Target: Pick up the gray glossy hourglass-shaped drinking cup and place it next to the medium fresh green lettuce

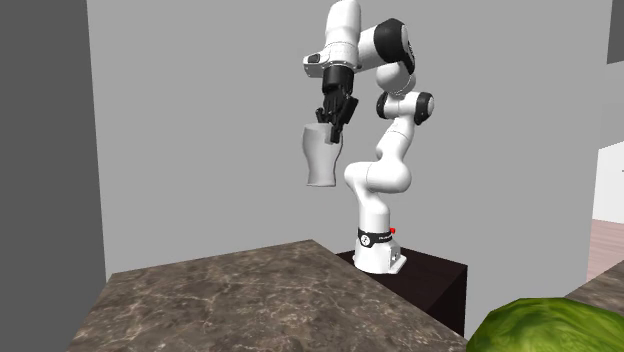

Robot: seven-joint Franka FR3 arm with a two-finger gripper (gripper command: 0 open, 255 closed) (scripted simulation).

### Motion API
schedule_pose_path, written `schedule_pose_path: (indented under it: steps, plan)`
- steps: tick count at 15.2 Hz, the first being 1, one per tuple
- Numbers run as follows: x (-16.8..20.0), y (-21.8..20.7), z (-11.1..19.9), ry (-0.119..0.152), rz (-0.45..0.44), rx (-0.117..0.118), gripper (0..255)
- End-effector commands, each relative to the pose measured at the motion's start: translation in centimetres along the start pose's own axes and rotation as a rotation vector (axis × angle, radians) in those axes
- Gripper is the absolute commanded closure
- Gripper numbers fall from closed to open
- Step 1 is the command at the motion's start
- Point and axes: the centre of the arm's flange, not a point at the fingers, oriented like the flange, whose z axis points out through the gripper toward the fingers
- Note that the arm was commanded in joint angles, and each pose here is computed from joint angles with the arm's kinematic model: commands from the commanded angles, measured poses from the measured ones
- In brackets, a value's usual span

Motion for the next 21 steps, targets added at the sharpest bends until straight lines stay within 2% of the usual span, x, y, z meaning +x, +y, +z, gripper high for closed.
schedule_pose_path:
  steps: [1,18,21]
  plan:
    - [-0.5,-2.8,0.0,0.001,0.001,0.001,255]
    - [-5.1,-24.7,1.3,0.001,0.001,0.001,255]
    - [-5.5,-25.8,2.4,0.001,0.001,0.001,255]
